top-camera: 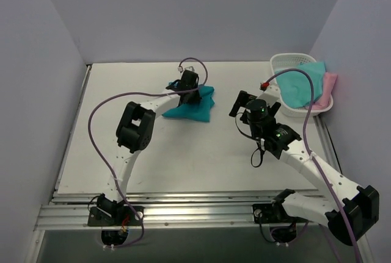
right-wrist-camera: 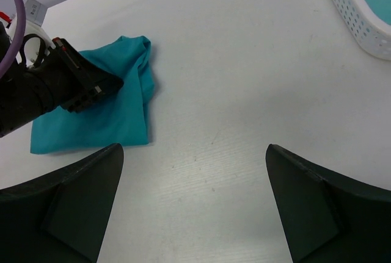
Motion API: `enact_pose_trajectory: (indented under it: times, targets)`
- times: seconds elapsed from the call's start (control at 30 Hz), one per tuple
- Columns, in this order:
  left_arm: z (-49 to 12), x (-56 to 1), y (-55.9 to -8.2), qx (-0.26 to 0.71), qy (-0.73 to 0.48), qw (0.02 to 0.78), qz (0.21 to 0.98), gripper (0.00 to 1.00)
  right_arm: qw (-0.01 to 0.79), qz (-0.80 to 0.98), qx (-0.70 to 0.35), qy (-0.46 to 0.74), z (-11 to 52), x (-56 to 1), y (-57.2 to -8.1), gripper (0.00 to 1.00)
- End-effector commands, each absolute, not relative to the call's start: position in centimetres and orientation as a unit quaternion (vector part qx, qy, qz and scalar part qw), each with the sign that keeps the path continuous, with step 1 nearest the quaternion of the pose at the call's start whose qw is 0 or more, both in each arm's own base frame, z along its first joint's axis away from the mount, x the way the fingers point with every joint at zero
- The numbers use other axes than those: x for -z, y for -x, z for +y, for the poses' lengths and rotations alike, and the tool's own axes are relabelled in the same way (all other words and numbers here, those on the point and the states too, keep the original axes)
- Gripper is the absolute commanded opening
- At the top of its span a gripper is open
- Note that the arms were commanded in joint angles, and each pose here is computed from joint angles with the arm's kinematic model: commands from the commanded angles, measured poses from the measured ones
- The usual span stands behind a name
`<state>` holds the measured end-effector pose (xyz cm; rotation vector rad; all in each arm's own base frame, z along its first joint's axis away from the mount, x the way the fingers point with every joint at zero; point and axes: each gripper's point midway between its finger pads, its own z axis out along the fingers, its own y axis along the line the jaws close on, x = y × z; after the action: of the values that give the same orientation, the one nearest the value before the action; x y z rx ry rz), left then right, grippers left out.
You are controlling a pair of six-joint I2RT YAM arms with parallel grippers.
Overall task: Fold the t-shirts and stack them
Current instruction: Fold the tshirt, then neatly place the folded tshirt to the corner
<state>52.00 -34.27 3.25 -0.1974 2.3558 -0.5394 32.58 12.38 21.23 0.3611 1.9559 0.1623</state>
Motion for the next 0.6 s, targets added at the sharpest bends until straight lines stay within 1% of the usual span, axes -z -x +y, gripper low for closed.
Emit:
enact_pose_trajectory:
  times: [0.0,0.03,0.07,0.1,0.13,0.17,0.2,0.23,0.27,0.3,0.37,0.43,0.47,0.5,0.53,0.57]
  targets:
    - [-27.1,-5.0,-54.5,0.137,0.092,0.354,0.920,0.14,0.558,0.812,-0.063,-0.162,11.4,-22.8,-31.9,0.98]
    - [-26.2,-4.9,-54.9,0.126,0.072,0.347,0.927,0.14,0.558,0.811,-0.065,-0.162,11.5,-22.9,-31.8,0.98]
    - [-25.3,-3.4,-55.3,0.112,0.069,0.330,0.935,0.13,0.559,0.810,-0.068,-0.163,11.5,-23.1,-31.8,0.98]
    - [-23.7,-5.4,-56.7,0.103,0.074,0.332,0.935,0.12,0.558,0.811,-0.073,-0.161,11.6,-23.2,-31.7,0.98]
    - [-22.7,-5.5,-57.3,0.090,0.058,0.329,0.938,0.12,0.559,0.810,-0.076,-0.161,11.7,-23.3,-31.7,0.98]
    - [-21.5,-3.6,-57.7,0.072,0.058,0.315,0.945,0.11,0.558,0.811,-0.080,-0.159,11.8,-23.3,-31.6,0.98]
    - [-19.6,-5.7,-59.1,0.062,0.068,0.327,0.941,0.11,0.557,0.811,-0.083,-0.157,12.0,-23.3,-31.6,0.98]
    - [-18.3,-5.7,-59.6,0.050,0.068,0.327,0.941,0.11,0.555,0.813,-0.086,-0.154,12.1,-23.3,-31.5,0.98]
    - [-17.1,-4.4,-60.1,0.041,0.075,0.317,0.944,0.11,0.554,0.814,-0.090,-0.151,12.3,-23.4,-31.4,0.98]
    - [-14.9,-4.5,-60.8,0.043,0.087,0.316,0.944,0.11,0.554,0.814,-0.091,-0.149,12.4,-23.4,-31.3,0.97]
    - [-12.7,-5.2,-62.0,0.053,0.109,0.327,0.937,0.12,0.552,0.816,-0.093,-0.143,12.4,-23.5,-31.0,0.97]
    - [-10.5,-5.3,-62.8,0.077,0.131,0.330,0.932,0.24,0.552,0.817,-0.090,-0.139,12.2,-23.5,-30.7,0.97]
    - [-10.4,-7.4,-63.8,0.099,0.130,0.357,0.920,0.33,0.555,0.815,-0.091,-0.139,12.0,-23.7,-30.5,0.97]
    - [-10.5,-8.1,-63.9,0.112,0.124,0.361,0.918,0.46,0.556,0.814,-0.091,-0.138,11.9,-23.7,-30.4,0.98]
    - [-10.7,-10.0,-63.6,0.118,0.117,0.372,0.913,0.72,0.557,0.814,-0.089,-0.137,11.7,-23.3,-30.2,0.97]
    - [-10.9,-11.6,-63.8,0.124,0.111,0.390,0.905,0.80,0.557,0.814,-0.088,-0.137,11.7,-23.3,-30.2,0.98]
